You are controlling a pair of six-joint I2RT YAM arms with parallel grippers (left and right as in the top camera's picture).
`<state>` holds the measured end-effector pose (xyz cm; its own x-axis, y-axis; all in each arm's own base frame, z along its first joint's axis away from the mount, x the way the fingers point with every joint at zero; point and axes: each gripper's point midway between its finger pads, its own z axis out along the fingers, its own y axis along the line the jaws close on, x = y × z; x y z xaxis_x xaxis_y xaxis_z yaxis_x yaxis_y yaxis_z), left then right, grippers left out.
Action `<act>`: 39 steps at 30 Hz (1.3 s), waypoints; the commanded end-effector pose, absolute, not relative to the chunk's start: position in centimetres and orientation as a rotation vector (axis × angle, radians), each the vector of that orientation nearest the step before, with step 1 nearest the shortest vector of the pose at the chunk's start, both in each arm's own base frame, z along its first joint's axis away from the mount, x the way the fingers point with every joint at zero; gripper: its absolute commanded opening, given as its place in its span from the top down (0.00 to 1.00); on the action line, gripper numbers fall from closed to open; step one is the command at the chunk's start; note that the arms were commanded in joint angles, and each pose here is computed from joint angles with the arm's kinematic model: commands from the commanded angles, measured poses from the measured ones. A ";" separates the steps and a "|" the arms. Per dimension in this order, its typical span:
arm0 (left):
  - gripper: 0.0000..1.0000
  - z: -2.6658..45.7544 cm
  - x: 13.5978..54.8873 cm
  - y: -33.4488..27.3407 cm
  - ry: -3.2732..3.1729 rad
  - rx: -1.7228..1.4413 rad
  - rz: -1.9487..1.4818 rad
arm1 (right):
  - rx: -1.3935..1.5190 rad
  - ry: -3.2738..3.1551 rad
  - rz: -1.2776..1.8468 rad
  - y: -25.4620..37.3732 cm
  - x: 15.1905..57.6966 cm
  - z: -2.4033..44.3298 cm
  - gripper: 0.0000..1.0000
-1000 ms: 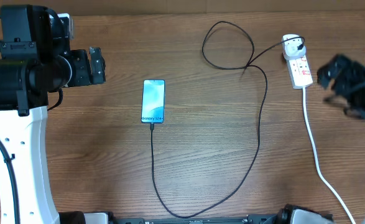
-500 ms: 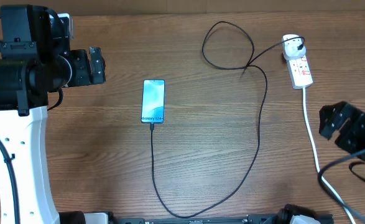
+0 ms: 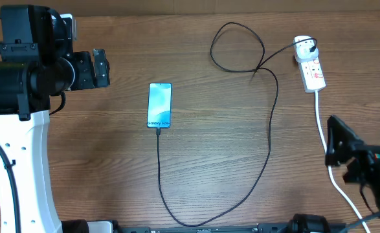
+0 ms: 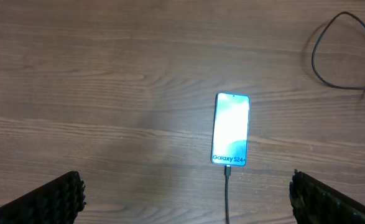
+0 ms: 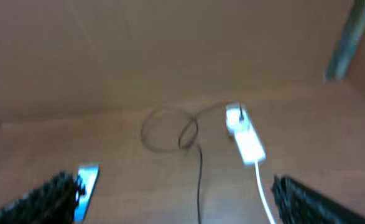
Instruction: Plug charger to phone and switch on socket
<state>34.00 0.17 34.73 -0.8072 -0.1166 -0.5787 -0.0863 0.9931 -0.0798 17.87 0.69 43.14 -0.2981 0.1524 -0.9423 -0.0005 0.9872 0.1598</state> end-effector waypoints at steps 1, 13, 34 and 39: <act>0.00 34.9 34.0 0.4 2.509 -0.160 -0.057 | 0.089 1.808 0.117 0.4 19.4 40.5 0.00; 0.00 34.9 34.0 0.4 2.509 -0.160 -0.058 | -0.001 1.535 0.180 2.5 23.5 30.1 0.00; 0.00 34.9 34.0 0.4 2.509 -0.160 -0.057 | -0.019 1.597 0.185 3.1 24.5 17.0 0.00; 0.00 34.9 34.0 0.4 2.509 -0.160 -0.057 | -0.030 1.597 0.183 3.2 24.4 17.0 0.00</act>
<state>34.00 0.24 34.71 -0.8072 -0.1169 -0.5786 -0.0887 0.9931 -0.0770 24.44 3.21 17.07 -0.0462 0.1060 -0.9933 -0.1362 0.9844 0.1114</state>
